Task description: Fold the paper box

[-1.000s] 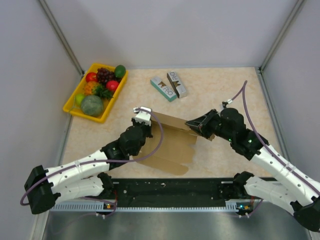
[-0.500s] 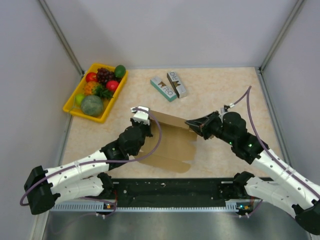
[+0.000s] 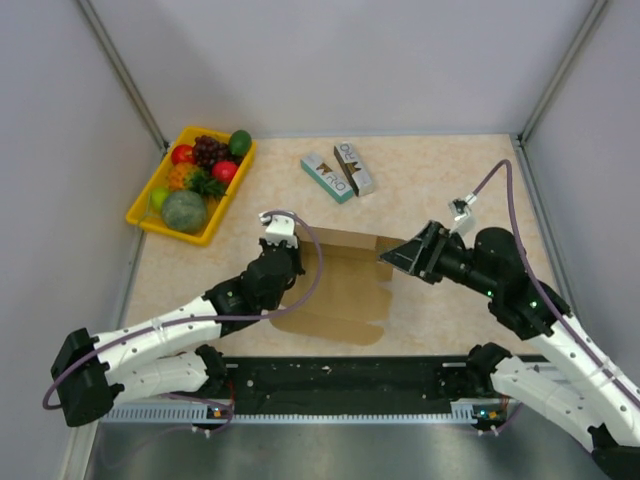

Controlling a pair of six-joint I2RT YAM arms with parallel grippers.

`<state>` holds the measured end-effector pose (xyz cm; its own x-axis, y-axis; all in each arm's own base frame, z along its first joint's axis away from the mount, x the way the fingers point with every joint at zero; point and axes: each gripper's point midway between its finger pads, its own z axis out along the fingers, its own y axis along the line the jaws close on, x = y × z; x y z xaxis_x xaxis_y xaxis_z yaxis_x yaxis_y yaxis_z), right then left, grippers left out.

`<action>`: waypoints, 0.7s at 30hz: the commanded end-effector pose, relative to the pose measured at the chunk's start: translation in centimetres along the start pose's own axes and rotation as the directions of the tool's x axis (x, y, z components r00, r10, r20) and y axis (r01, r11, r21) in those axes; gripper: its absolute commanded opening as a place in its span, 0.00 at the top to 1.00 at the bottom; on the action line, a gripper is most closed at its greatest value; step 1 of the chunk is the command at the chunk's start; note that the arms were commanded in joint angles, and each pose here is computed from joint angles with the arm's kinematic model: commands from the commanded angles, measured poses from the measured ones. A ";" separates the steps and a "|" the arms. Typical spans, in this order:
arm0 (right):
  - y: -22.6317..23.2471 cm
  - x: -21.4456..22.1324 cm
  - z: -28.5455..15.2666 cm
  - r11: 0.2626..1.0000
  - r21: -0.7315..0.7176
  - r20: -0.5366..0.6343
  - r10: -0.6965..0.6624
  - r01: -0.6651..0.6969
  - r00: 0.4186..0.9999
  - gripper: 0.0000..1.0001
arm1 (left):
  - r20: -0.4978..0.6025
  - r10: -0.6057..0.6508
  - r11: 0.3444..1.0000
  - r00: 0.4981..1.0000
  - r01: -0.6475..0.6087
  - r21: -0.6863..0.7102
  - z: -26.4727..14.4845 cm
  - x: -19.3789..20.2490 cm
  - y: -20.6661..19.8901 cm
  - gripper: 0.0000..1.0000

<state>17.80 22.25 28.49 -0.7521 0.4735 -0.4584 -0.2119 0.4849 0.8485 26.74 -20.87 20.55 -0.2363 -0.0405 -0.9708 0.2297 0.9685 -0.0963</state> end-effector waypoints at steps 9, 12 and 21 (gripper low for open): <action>-1.8 -1.0 -1.5 0.962 0.198 0.090 -0.207 0.186 0.974 0.70 | 0.103 -0.131 0.985 0.986 0.141 -0.099 -0.2 -5.9 0.9 1.00; -2.4 -1.7 -0.8 0.936 0.287 0.107 -0.241 0.202 0.965 0.62 | 0.110 -0.133 0.984 0.985 0.145 -0.104 -0.2 -6.2 1.0 1.00; -3.9 -3.0 0.8 0.887 0.403 0.119 -0.297 0.227 0.947 0.55 | 0.088 -0.137 0.984 0.987 0.146 -0.102 -0.5 -5.6 1.2 1.00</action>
<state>20.23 19.82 24.48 -0.6345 0.3781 -0.6741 -0.1124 0.8177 0.5645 27.65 -19.41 24.05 -0.2104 -0.1296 -0.9690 0.1080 0.9820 -0.1548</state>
